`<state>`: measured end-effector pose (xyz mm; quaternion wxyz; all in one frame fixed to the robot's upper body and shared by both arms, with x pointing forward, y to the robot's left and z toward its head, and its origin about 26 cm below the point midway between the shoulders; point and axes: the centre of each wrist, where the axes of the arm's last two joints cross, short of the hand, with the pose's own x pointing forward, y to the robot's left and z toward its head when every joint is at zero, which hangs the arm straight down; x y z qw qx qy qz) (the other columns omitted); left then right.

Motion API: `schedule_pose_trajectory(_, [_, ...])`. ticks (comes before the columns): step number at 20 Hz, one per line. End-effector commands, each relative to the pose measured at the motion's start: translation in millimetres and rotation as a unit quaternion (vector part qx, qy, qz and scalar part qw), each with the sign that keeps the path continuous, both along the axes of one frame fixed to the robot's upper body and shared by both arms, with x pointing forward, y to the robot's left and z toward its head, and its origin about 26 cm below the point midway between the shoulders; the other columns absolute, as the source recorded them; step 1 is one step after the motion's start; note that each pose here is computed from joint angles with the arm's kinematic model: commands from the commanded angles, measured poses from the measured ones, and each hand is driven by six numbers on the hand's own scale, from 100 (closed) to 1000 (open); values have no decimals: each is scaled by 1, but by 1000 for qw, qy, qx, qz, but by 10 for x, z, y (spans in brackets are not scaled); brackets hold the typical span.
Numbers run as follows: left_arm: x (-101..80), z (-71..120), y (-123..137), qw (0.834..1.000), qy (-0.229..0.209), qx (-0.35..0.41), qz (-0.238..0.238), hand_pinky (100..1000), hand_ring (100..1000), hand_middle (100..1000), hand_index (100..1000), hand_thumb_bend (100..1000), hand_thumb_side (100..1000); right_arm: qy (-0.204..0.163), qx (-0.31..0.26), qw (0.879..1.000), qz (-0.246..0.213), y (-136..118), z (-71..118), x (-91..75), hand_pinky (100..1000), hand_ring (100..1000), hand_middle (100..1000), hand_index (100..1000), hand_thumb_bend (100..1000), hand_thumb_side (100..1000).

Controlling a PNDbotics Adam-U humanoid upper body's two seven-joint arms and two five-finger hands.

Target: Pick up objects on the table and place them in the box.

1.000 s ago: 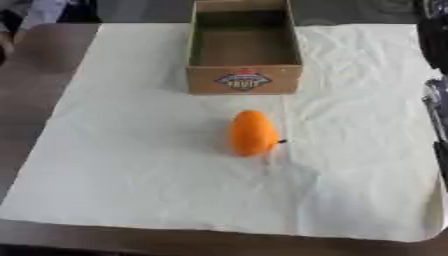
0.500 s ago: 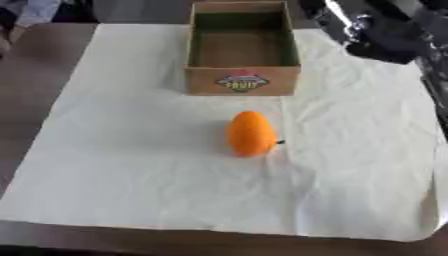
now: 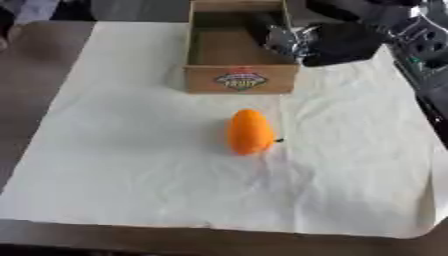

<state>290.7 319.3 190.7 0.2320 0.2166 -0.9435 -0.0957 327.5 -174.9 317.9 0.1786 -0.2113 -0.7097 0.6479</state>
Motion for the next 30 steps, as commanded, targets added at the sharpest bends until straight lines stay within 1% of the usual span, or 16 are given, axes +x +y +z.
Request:
schedule_pose_trajectory(1, [-41,76,30,1000,-10,7,4,349,419,700,766,100,693,21,-34,999,-3,2,47,9,930,886,846,975,323,923])
schedule_pose_trajectory(2, [-44,71,35,1000,-9,7,5,348,418,701,765,100,694,31,-43,999,-3,0,36,14,936,889,847,979,370,889])
schedule_pose_trajectory(4, [-50,59,44,1000,-6,7,8,347,417,701,764,100,696,53,-59,997,-4,-12,7,22,942,894,851,986,409,860])
schedule_pose_trajectory(5, [-52,55,46,1000,-5,7,9,347,417,701,764,100,696,63,-66,996,-4,-18,-5,23,942,894,851,986,409,860])
schedule_pose_trajectory(6, [-53,51,49,1000,-4,6,9,346,416,702,763,100,697,71,-71,995,-3,-25,-18,24,946,897,854,1000,434,850])
schedule_pose_trajectory(10, [-64,28,64,1000,0,3,15,345,414,702,762,100,699,97,-80,992,-11,-95,-89,31,949,902,865,1000,442,854])
schedule_pose_trajectory(15, [-77,-7,75,1000,6,-2,20,341,410,703,759,100,704,112,-80,989,-50,-181,-221,59,948,904,870,1000,461,851])
schedule_pose_trajectory(20, [-79,-22,73,1000,9,-7,20,338,407,704,756,100,709,116,-90,985,-92,-191,-382,64,947,909,868,1000,475,851])
schedule_pose_trajectory(24, [-76,-25,67,1000,11,-9,20,337,406,705,755,100,711,126,-108,980,-107,-174,-518,73,949,916,875,1000,495,842])
schedule_pose_trajectory(27, [-73,-23,61,1000,11,-9,18,337,406,705,754,100,712,126,-118,978,-120,-173,-588,90,949,917,876,1000,506,843])
schedule_pose_trajectory(30, [-70,-22,54,1000,11,-10,16,336,406,705,754,100,712,133,-129,975,-125,-159,-661,118,949,918,878,1000,514,839])
